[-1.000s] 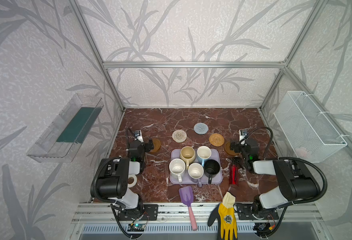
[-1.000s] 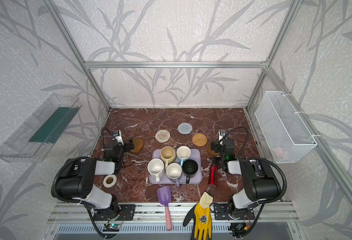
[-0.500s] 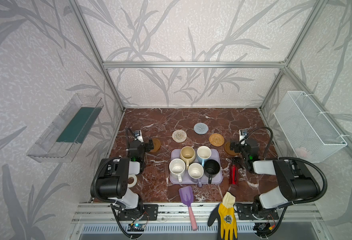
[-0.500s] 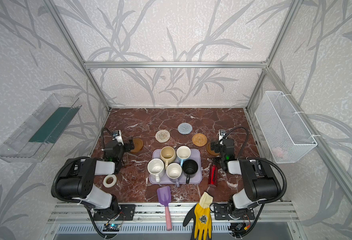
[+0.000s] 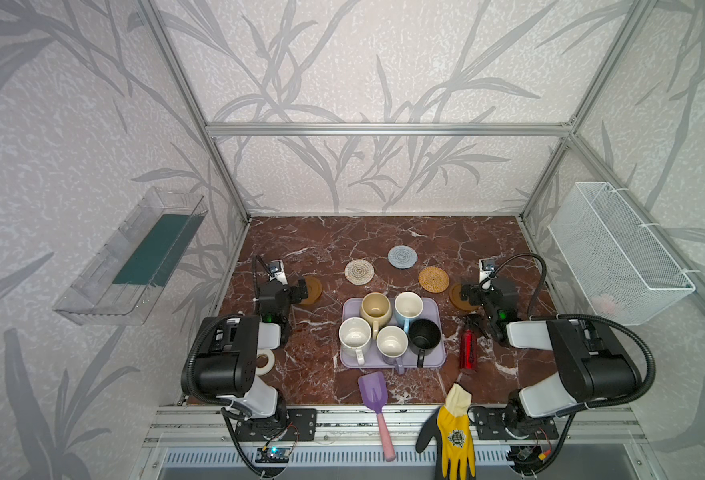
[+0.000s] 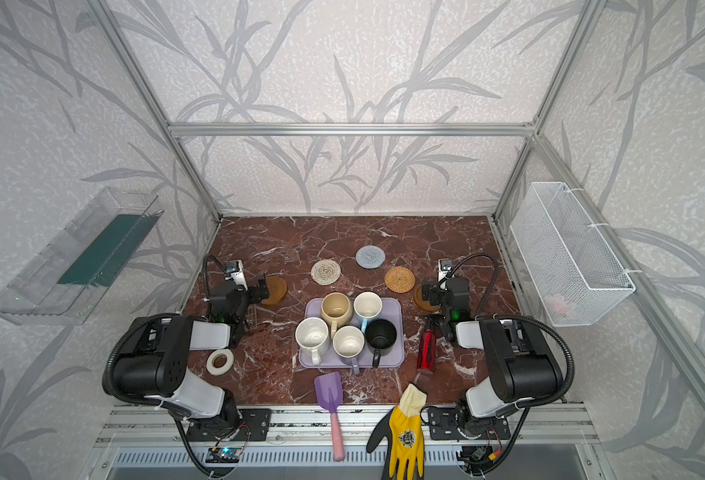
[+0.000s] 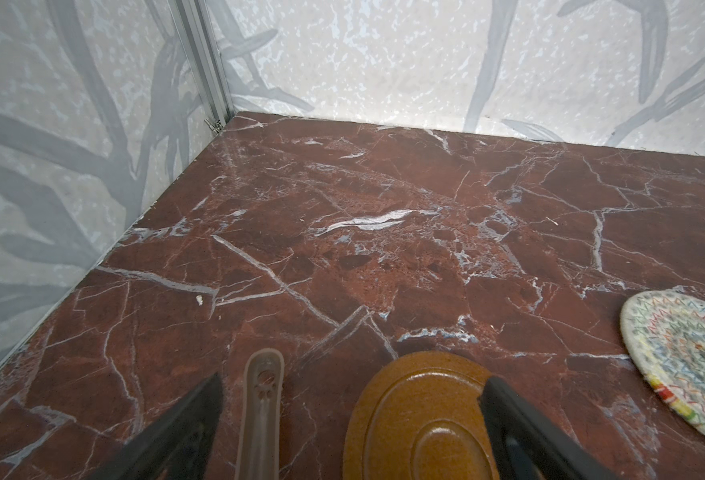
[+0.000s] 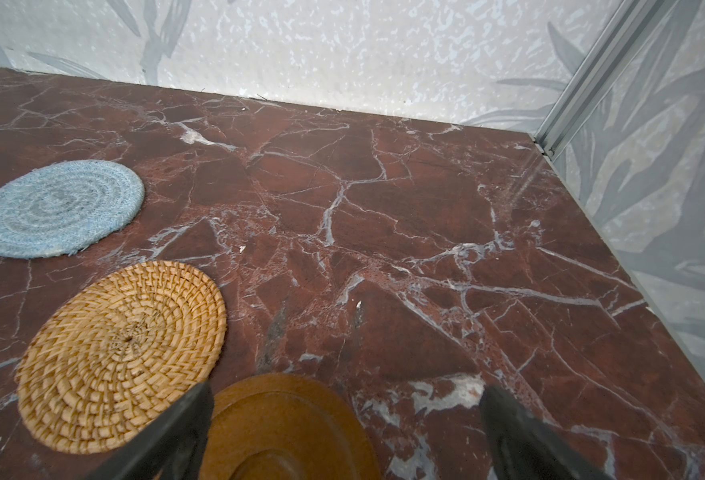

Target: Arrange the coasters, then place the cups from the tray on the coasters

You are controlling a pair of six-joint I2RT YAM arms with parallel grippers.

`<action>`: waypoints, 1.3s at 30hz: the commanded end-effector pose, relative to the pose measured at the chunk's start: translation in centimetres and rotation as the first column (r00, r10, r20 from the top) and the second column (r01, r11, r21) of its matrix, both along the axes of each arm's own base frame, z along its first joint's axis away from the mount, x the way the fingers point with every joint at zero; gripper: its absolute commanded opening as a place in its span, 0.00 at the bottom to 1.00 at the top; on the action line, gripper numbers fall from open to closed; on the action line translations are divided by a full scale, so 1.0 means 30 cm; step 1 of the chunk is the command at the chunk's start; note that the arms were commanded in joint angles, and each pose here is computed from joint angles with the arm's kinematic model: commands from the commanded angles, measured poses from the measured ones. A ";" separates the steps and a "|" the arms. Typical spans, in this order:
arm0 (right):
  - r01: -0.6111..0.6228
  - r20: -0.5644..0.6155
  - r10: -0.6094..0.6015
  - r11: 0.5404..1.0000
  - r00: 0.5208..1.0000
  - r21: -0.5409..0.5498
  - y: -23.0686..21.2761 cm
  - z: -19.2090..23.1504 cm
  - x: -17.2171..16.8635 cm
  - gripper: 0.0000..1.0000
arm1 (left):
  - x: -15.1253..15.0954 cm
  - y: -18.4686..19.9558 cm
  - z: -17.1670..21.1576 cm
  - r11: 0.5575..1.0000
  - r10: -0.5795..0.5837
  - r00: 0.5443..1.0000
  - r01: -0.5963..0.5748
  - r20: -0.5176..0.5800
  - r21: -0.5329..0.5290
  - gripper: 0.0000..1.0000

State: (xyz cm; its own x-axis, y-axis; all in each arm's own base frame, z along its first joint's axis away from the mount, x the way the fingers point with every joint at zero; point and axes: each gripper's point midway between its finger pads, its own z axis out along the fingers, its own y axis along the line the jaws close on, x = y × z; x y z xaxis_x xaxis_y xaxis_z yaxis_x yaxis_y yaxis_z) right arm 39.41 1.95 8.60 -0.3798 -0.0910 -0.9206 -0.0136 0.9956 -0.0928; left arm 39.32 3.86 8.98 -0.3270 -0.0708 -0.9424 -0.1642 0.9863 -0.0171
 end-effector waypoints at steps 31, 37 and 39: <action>-0.012 0.035 0.012 1.000 0.999 0.010 0.012 0.031 0.002 0.99 | -0.012 -0.020 0.051 0.999 -0.042 0.997 0.041 0.067 0.015 0.98; -0.022 0.047 0.022 1.000 0.999 0.008 0.016 0.076 -0.013 0.99 | -0.035 -0.012 0.093 1.000 -0.025 0.996 0.023 0.086 0.018 0.99; -0.013 0.048 0.012 1.000 0.999 0.014 0.010 0.098 -0.023 0.99 | -0.050 -0.004 0.115 1.000 -0.005 0.995 0.004 0.100 0.015 0.99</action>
